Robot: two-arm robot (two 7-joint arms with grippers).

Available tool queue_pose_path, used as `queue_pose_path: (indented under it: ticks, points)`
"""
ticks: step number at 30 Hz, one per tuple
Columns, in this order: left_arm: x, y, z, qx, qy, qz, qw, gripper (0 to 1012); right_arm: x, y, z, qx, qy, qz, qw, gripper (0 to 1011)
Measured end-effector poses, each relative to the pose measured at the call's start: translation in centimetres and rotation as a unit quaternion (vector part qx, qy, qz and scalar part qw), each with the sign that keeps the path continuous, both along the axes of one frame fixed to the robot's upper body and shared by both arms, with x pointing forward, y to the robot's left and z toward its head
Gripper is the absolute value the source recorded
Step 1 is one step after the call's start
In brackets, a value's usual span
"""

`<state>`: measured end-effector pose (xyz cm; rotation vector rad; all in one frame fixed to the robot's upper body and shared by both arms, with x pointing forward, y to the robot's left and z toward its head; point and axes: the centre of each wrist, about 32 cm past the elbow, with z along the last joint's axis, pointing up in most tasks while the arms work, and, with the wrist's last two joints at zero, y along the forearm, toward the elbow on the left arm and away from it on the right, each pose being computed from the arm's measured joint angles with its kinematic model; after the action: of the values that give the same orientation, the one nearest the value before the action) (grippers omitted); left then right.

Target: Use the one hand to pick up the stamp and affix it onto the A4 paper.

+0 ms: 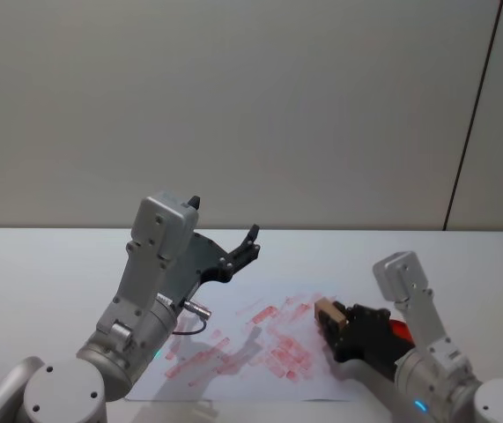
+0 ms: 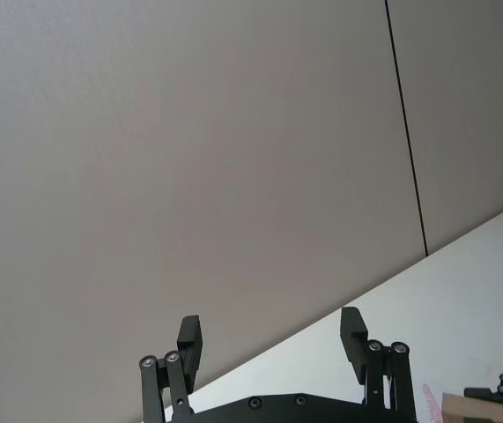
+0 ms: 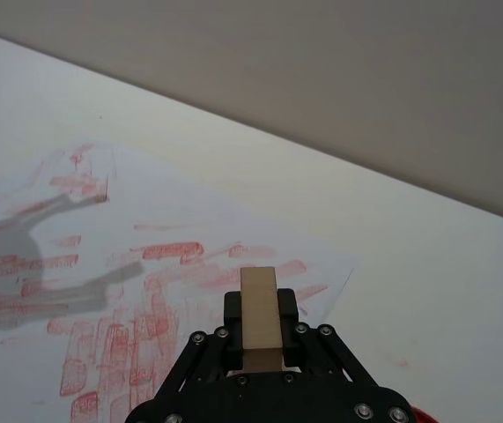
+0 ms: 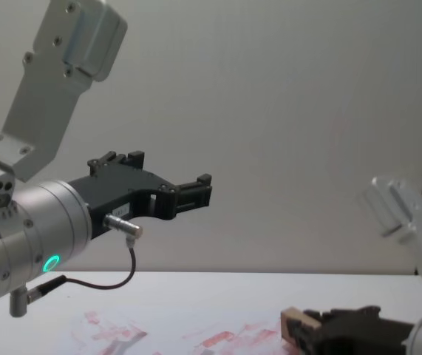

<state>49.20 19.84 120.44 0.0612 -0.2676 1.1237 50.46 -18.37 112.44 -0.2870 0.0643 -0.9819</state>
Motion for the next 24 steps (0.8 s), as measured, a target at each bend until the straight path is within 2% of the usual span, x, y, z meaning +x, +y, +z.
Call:
queue_pose_path:
  ticks: [12, 24]
  points:
    - [0.00, 0.00, 0.00, 0.000, 0.000, 0.000, 1.0000, 1002, -0.5, -1.7, 1.8, 0.033, -0.039, -0.023, 0.9984, 216]
    - [0.00, 0.00, 0.00, 0.000, 0.000, 0.000, 1.0000, 1002, -1.6, -4.2, 2.3, 0.027, -0.037, -0.045, 0.9979, 216]
